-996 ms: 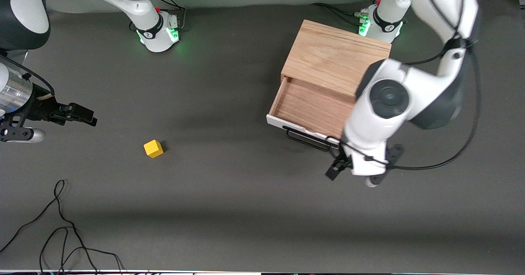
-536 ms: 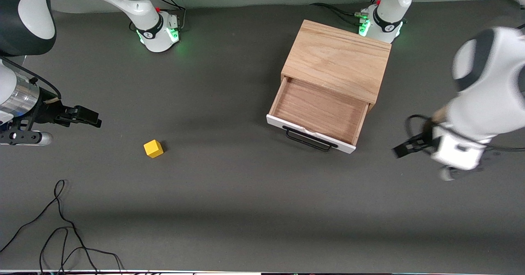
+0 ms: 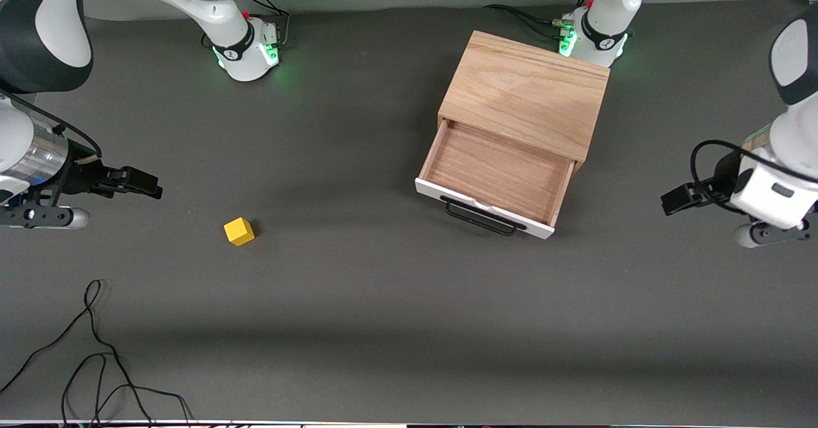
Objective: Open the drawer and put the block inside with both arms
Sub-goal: 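Return the left gripper to rest while the right gripper reaches the cube, then close the right gripper on the yellow cube and lift it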
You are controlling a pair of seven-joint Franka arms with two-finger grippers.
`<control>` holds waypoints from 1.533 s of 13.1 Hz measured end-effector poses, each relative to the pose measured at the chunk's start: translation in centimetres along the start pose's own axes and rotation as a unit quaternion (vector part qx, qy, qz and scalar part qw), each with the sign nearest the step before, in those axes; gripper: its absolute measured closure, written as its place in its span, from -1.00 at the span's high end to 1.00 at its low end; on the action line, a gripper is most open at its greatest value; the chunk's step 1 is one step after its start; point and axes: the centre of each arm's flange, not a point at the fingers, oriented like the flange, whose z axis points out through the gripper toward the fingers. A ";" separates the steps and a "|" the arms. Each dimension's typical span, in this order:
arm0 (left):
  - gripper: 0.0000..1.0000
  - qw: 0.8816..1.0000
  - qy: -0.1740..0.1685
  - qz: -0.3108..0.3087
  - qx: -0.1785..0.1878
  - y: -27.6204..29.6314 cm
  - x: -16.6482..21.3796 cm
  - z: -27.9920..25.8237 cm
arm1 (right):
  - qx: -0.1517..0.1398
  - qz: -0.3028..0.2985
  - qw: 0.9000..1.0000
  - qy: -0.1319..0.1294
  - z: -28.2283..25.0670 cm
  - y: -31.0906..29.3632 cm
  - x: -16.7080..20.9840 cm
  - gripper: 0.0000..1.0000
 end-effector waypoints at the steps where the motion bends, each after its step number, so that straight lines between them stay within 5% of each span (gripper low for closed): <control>1: 1.00 1.000 0.003 0.011 0.002 -0.3 -0.6 -0.5 | -0.001 -0.001 1.000 -0.005 0.5 -0.1 -0.1 1.00; 3: 1.00 1.000 0.010 0.027 0.005 -0.4 -1.5 -1.5 | -0.002 -0.010 1.000 -0.015 2.0 -0.3 -0.1 1.00; 6: 1.00 0.998 0.016 0.055 0.009 -0.4 -2.1 -2.2 | -0.001 -0.096 0.995 -0.004 7.8 0.1 0.0 1.00; 12: 1.00 0.994 0.015 0.104 0.010 -1.2 -1.9 -2.2 | -0.007 -0.158 0.987 0.015 19.2 -0.4 -1.9 1.00; 16: 1.00 0.993 0.013 0.115 0.006 -1.3 -1.9 -2.2 | -0.013 -0.227 0.974 0.010 26.7 0.0 -3.5 1.00; 20: 1.00 0.993 0.012 0.116 0.005 -1.2 -1.9 -2.2 | -0.020 -0.243 0.970 0.018 31.3 0.1 -2.6 1.00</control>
